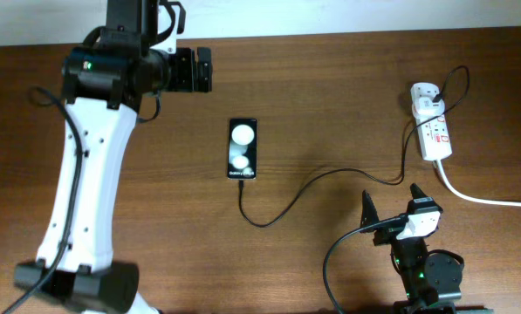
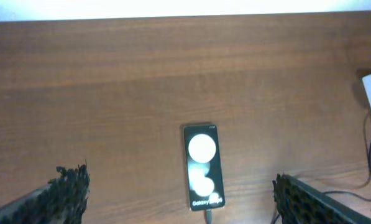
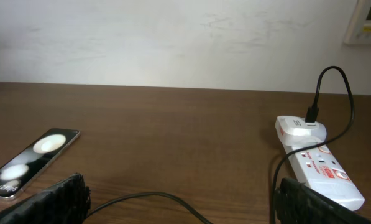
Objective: Plug charger to phone and switch on socket
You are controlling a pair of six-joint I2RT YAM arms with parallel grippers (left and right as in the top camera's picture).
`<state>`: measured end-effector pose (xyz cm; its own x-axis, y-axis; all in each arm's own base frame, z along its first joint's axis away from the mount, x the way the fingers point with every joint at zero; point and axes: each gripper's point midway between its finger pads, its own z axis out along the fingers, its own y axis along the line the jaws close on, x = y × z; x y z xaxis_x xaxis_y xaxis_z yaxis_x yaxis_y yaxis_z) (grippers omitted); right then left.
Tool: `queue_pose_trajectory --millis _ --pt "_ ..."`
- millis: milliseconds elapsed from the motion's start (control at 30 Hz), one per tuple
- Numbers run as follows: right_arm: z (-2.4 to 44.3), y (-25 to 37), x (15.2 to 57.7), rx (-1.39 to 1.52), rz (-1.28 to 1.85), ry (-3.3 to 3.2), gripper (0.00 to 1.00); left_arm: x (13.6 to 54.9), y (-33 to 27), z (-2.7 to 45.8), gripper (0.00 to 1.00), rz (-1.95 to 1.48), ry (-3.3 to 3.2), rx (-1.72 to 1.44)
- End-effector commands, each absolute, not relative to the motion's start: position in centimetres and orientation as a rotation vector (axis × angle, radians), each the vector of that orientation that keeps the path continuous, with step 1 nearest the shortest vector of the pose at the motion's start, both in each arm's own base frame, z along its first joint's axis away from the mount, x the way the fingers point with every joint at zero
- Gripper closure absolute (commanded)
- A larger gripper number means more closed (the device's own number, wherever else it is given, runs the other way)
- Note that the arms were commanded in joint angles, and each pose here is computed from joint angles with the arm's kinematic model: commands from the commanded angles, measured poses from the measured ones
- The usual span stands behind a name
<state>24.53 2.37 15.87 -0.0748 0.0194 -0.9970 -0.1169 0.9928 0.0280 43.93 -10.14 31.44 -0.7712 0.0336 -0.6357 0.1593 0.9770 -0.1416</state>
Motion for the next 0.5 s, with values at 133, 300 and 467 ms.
queue_pose_trajectory --millis 133,300,467 --pt "15.7 2.4 24.5 -0.076 0.112 1.642 0.01 40.1 -8.6 29.9 0.01 -0.185 2.220 0.212" --pt "15.7 2.4 24.5 -0.076 0.112 1.642 0.01 36.0 -7.1 25.8 0.01 -0.142 2.064 0.252" --pt "15.7 2.4 24.5 -0.076 0.112 1.642 0.01 30.7 -5.2 21.2 0.01 -0.119 1.876 0.209"
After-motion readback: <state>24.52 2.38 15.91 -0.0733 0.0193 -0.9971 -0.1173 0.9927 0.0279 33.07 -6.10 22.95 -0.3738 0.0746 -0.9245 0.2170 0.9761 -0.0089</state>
